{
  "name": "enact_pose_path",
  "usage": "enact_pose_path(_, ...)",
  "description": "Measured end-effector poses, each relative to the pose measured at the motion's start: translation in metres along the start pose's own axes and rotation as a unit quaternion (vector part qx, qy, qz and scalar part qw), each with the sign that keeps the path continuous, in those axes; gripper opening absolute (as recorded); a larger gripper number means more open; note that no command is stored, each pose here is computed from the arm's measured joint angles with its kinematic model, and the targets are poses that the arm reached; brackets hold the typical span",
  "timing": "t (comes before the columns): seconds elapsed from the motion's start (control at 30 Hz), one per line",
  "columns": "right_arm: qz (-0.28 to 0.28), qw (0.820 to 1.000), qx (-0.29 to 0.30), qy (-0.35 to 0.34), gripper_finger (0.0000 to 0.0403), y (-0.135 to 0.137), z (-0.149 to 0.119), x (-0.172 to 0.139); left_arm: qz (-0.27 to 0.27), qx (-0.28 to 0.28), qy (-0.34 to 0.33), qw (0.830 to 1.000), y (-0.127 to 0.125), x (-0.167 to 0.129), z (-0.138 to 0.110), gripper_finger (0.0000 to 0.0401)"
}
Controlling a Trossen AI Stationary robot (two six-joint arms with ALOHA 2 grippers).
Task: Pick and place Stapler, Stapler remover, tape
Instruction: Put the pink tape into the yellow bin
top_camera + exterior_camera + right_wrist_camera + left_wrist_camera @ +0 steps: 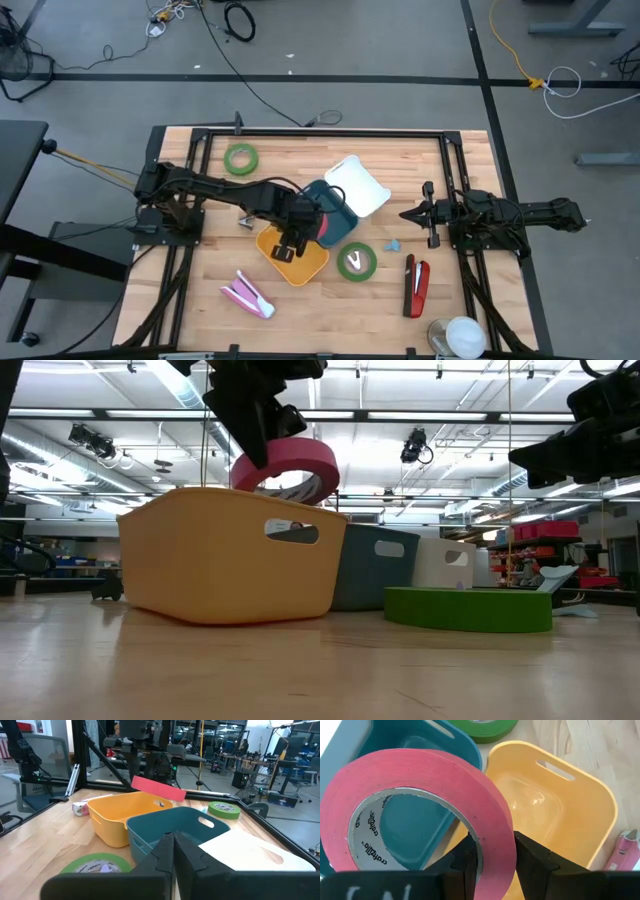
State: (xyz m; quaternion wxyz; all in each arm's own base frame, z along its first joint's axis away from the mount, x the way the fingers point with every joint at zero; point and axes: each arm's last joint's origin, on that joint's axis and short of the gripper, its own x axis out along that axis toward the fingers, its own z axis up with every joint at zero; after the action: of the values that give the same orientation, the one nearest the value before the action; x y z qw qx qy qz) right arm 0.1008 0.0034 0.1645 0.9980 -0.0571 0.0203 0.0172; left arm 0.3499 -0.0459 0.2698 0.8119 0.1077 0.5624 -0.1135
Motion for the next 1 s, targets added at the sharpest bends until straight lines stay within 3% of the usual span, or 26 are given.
enact_pose_path(0.47, 0.0, 1.0, 0.0, 0.0, 0.0013, 0.0, 0.0, 0.0, -0.002, 0.0, 0.01, 1.0, -0.001, 0.0, -0.002, 0.0116)
enact_pose_path(1.0, 0.0, 1.0, 0.0, 0.0, 0.0013, 0.0, 0.0, 0.0, -0.054, -0.025, 0.077, 0.995, -0.036, -0.001, -0.011, 0.0116)
